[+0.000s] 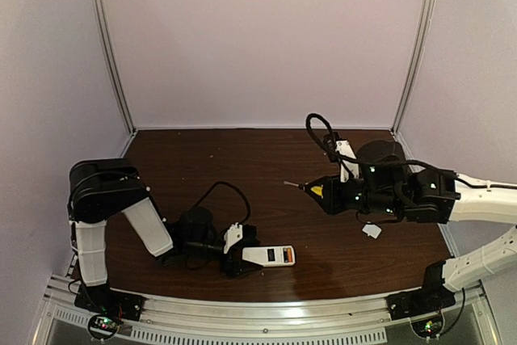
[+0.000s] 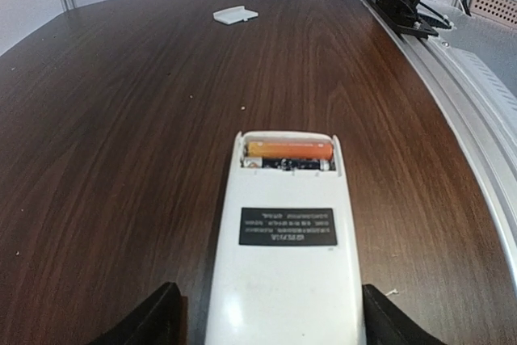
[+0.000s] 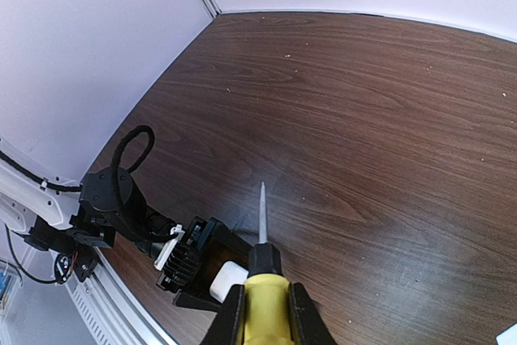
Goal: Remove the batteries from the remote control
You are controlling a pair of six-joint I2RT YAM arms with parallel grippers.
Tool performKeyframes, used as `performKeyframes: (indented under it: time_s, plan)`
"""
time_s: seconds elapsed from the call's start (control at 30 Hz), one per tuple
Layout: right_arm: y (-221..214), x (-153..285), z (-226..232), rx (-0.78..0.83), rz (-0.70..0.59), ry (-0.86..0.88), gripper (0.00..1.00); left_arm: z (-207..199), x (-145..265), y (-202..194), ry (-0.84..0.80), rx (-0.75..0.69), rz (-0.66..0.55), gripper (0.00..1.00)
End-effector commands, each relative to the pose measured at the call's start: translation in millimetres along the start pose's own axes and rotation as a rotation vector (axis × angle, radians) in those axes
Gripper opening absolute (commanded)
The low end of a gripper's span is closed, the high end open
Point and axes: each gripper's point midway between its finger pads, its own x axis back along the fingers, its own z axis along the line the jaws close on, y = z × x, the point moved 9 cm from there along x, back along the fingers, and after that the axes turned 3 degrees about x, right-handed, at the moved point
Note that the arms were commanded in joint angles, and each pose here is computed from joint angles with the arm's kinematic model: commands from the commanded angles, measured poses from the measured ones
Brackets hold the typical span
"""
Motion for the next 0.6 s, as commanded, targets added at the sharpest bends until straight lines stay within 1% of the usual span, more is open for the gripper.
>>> performKeyframes:
  time_s: [0.0,0.1,0.13,0.23,0.43,0.57]
  plan:
    - [-2.4,7.8,-4.7,-0.016,-0.019,-0.019,0.00,0.6,-8.5,-5.4,-0.026,-0.020,0.029,0.75]
    - [-3.6,10.2,-7.2,-0.021,-0.022,-0.027,0.00,2.8,-12.9,-4.6,-0.034,-0.030,0.031,0.71]
    - [-4.0,11.1,-7.5,-0.023,-0.023,-0.027,0.00,3.2,-14.2,-4.2,-0.038,-0.034,0.032,0.69]
    - [-5.1,13.6,-10.0,-0.029,-0.026,-0.036,0.00,4.6,-16.8,-4.1,-0.041,-0.046,0.033,0.57]
    - [-6.8,18.0,-13.6,-0.034,-0.029,-0.053,0.00,6.2,-18.3,-0.7,-0.034,-0.070,0.020,0.39]
    - [-6.7,21.1,-14.8,-0.031,-0.033,-0.055,0.00,6.3,-15.6,3.7,-0.018,-0.089,0.004,0.31]
